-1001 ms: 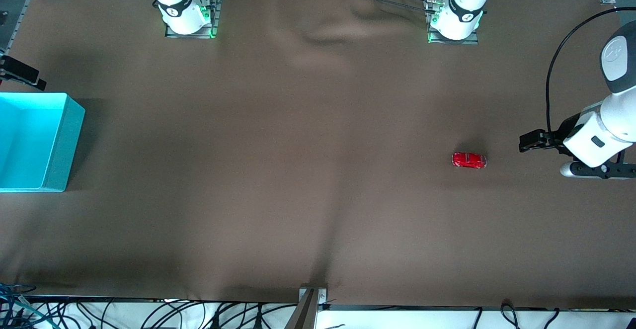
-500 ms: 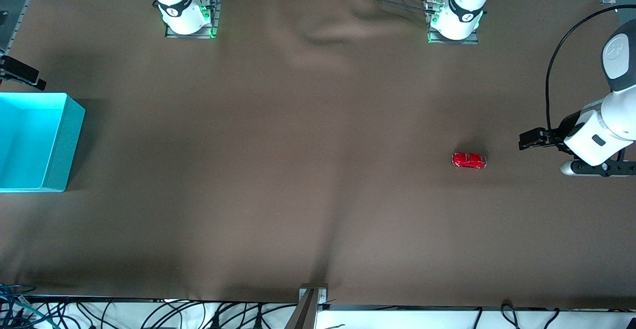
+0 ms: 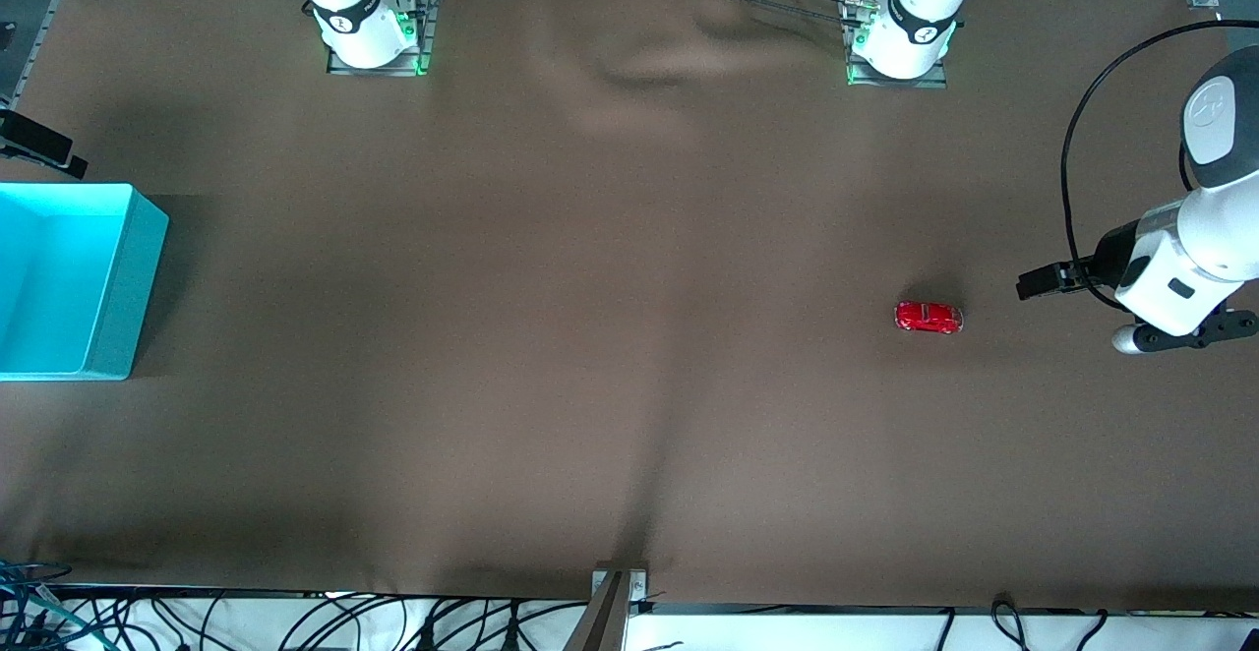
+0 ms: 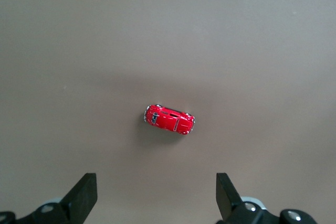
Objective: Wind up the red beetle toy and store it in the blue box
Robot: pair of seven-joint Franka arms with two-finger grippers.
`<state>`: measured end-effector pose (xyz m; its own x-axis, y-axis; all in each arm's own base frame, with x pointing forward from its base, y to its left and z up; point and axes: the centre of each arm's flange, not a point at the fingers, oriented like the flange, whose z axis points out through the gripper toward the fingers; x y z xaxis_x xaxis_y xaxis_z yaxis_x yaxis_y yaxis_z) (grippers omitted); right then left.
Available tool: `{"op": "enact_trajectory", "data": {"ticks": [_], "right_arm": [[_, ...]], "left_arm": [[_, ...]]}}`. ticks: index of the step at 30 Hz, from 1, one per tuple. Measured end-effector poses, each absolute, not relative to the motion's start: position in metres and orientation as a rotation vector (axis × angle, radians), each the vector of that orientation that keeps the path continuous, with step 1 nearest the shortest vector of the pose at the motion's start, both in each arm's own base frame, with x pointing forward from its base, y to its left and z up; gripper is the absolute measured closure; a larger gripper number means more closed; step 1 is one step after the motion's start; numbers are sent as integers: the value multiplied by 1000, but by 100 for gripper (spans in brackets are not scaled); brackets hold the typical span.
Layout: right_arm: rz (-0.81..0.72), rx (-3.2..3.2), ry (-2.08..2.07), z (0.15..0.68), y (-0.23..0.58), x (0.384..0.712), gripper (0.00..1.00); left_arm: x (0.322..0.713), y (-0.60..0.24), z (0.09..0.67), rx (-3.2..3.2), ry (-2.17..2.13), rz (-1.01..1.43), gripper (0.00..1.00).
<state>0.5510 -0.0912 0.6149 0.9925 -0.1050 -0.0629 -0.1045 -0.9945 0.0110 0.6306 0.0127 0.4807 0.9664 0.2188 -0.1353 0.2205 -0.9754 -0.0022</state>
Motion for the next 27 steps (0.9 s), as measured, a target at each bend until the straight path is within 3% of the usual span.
{"op": "enact_trajectory", "data": {"ticks": [27], "right_arm": [[-99,3128,-164,615,-91,551,0]], "left_arm": [[615,29,376,2859,1391,-341,0]]}}
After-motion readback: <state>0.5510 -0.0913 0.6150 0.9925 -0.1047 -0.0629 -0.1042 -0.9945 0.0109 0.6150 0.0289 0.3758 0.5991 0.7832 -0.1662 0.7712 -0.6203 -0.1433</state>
